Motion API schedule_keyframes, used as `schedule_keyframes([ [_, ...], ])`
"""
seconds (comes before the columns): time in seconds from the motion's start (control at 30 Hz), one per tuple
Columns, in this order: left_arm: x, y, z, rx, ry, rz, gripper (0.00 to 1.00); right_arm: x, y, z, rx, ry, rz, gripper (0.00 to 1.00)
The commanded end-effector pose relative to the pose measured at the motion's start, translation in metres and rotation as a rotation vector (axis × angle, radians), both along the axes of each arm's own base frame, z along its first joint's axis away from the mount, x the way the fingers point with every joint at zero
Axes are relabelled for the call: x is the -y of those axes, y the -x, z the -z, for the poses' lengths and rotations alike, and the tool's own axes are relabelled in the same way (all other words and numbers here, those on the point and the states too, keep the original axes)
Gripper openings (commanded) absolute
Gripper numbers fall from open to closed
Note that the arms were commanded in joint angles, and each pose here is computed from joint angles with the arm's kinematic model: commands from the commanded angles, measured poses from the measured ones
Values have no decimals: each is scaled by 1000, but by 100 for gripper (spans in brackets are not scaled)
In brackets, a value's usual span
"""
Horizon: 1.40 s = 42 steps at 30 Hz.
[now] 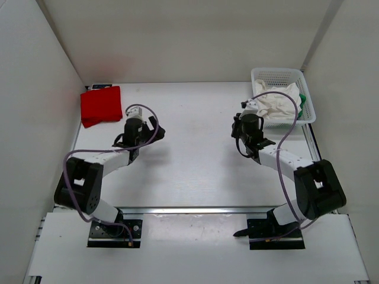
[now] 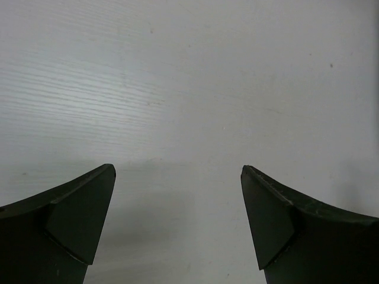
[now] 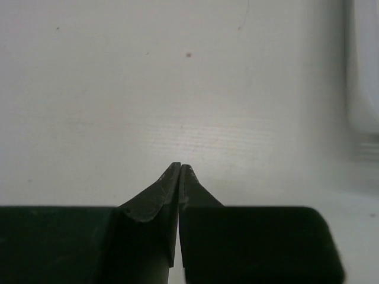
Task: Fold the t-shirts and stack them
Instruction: Grab crumpled tshirt from bin with the right arm
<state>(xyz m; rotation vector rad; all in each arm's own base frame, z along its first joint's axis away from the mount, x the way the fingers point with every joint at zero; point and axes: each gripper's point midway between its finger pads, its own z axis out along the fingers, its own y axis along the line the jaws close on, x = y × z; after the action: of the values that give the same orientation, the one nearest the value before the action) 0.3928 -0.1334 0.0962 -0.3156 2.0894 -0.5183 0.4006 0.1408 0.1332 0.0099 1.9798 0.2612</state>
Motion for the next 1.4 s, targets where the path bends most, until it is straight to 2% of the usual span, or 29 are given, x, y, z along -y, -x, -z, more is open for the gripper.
schedule_keyframes([
  [0.0,17,-27,-34,196,-23,-44,99,16,-38,-40,258,94,96,2],
  [0.1,31,-37,-26,240,-45,-45,99,21,-49,-29,285,110,115,6],
  [0.23,57,-41,-17,305,-134,-17,99,29,-60,12,210,99,115,6],
  [0.3,61,-37,-3,311,-172,-15,99,30,-58,16,222,102,126,8],
  [0.37,67,-34,-8,362,-157,-8,99,26,-52,12,251,94,109,9],
  [0.47,73,-25,-14,428,-182,19,99,26,-52,17,241,106,102,23],
  [0.6,93,-7,-28,557,-285,81,99,32,-48,15,259,65,104,32],
  [0.7,104,-4,-30,584,-323,108,99,27,-37,10,308,81,86,34],
  [0.8,107,-10,-27,577,-288,170,98,20,-38,10,319,147,83,47],
  [0.83,107,-12,-26,565,-255,194,99,17,-39,9,320,168,89,61],
  [0.87,107,-15,-21,543,-242,203,98,11,-34,13,315,191,78,99],
  [0.9,106,-19,-22,538,-228,202,99,14,-33,5,356,177,126,99],
  [0.93,106,-20,-22,534,-227,202,99,13,-29,5,373,236,120,100],
  [1.2,124,-5,-27,605,-293,295,99,22,-28,7,365,218,176,99],
  [1.37,101,-6,-29,604,-257,134,99,25,-20,5,397,205,183,99],
])
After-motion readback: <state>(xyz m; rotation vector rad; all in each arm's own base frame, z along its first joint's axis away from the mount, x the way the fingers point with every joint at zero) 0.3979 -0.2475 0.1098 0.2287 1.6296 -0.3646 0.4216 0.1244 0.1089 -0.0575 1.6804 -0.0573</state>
